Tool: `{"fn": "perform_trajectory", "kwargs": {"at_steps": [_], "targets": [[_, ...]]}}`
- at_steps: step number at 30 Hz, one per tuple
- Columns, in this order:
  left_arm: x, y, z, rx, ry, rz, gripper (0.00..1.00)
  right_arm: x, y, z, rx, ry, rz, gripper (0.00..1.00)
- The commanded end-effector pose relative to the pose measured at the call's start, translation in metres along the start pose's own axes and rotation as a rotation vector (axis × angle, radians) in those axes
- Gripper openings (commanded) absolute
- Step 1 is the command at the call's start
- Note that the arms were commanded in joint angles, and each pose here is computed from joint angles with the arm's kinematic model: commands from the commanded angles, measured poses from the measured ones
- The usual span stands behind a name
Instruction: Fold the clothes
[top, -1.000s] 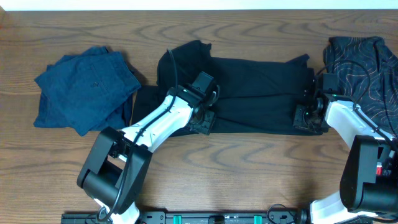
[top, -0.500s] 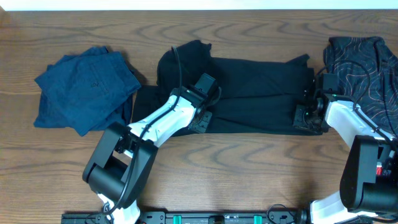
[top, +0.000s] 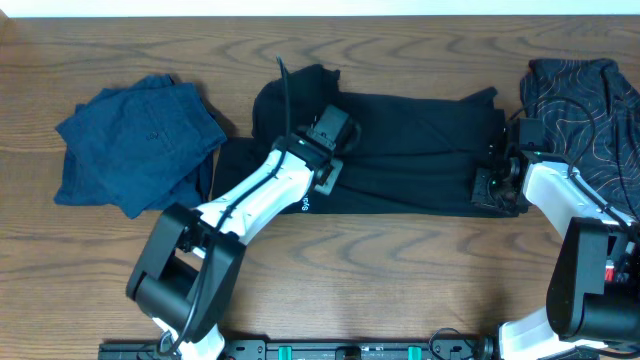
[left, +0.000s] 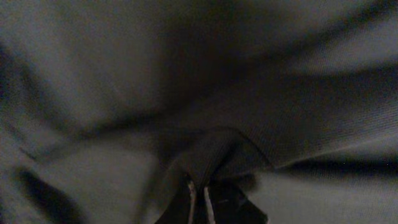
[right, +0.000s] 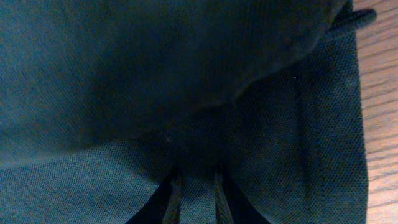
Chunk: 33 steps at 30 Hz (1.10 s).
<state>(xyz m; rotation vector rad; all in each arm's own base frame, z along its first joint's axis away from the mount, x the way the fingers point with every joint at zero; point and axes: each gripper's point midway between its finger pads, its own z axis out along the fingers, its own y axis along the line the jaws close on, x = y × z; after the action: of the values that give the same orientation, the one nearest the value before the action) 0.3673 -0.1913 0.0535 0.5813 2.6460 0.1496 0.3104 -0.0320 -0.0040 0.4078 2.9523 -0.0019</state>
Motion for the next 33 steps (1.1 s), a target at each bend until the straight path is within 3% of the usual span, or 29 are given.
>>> {"fn": "perform_trajectory", "kwargs": {"at_steps": [1,6,7,10,12,18,20,22,25,29,33], "targets": [[-0.031,0.026,-0.014,-0.086,-0.107,-0.007,0.06,0.024,-0.002,0.014,0.010,0.079,0.005,0.18],[-0.052,0.037,-0.011,-0.093,-0.188,-0.059,0.07,0.024,-0.002,0.014,0.010,0.080,0.005,0.18],[-0.054,0.038,-0.011,-0.094,-0.194,-0.062,0.12,0.024,-0.002,0.014,0.010,0.080,0.005,0.18],[-0.050,0.038,-0.010,-0.091,-0.178,-0.057,0.52,0.025,-0.002,0.014,0.011,0.083,0.005,0.18],[-0.041,0.038,-0.009,-0.094,-0.140,-0.046,0.67,0.025,-0.002,0.014,0.011,0.083,0.005,0.18],[-0.033,0.064,-0.025,-0.136,-0.123,-0.122,0.69,0.013,0.000,0.003,0.005,0.052,0.005,0.19],[-0.041,0.080,-0.036,-0.145,-0.168,-0.189,0.76,-0.007,0.004,-0.017,-0.006,-0.005,0.005,0.22],[-0.051,0.094,-0.047,-0.135,-0.217,-0.233,0.81,-0.034,0.008,-0.043,-0.022,-0.090,0.006,0.29],[-0.068,0.109,-0.055,-0.045,-0.270,-0.274,0.81,-0.073,0.015,-0.087,-0.046,-0.212,0.006,0.45],[-0.087,0.138,-0.048,0.037,-0.307,-0.339,0.81,-0.099,0.023,-0.128,-0.073,-0.289,-0.009,0.48],[-0.107,0.155,-0.024,0.125,-0.311,-0.343,0.82,-0.104,0.026,-0.136,-0.078,-0.304,-0.013,0.56]]}}
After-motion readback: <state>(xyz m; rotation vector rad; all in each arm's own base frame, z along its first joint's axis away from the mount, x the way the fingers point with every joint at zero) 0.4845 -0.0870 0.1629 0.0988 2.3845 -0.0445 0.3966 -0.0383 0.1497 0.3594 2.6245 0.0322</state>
